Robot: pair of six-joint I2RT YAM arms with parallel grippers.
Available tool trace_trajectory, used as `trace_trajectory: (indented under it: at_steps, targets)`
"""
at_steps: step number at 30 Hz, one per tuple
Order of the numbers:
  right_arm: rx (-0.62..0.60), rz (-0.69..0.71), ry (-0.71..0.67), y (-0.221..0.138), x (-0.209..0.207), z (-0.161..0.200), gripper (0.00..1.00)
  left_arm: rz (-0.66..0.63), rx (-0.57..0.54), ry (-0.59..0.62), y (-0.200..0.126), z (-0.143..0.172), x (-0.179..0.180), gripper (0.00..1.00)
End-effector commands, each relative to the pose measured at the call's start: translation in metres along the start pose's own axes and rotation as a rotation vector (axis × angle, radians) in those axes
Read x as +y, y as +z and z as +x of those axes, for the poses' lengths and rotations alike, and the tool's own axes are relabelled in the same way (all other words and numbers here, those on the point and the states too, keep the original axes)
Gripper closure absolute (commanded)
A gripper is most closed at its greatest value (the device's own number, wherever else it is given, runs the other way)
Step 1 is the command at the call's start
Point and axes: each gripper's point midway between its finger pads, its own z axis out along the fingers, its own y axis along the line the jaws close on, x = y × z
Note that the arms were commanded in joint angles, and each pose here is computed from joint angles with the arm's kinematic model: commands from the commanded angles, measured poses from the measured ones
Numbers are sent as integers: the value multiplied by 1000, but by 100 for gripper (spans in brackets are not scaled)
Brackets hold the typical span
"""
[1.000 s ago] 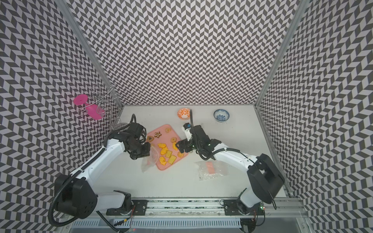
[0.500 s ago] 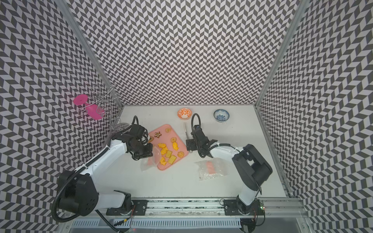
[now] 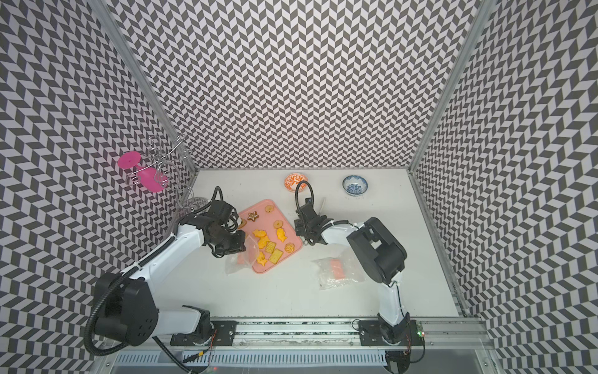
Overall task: Put the cookies into a resealable bag to prevent moisture
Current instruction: Pick up the clamp from the center of the board.
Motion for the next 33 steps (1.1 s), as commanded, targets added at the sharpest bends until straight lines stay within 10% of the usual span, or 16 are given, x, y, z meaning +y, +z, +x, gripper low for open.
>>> trace_trajectory:
  at_steps: [1,11,33]
  targets:
    - [-67,102,27,7,-10,-14,8,4,-1,15,3,-2,1,100]
    - [-70,93,20,23,-10,0,11,5,15,25,10,1,3,100]
    - [-214,-50,-95,-80,-33,-23,67,20,31,39,23,-4,2,100]
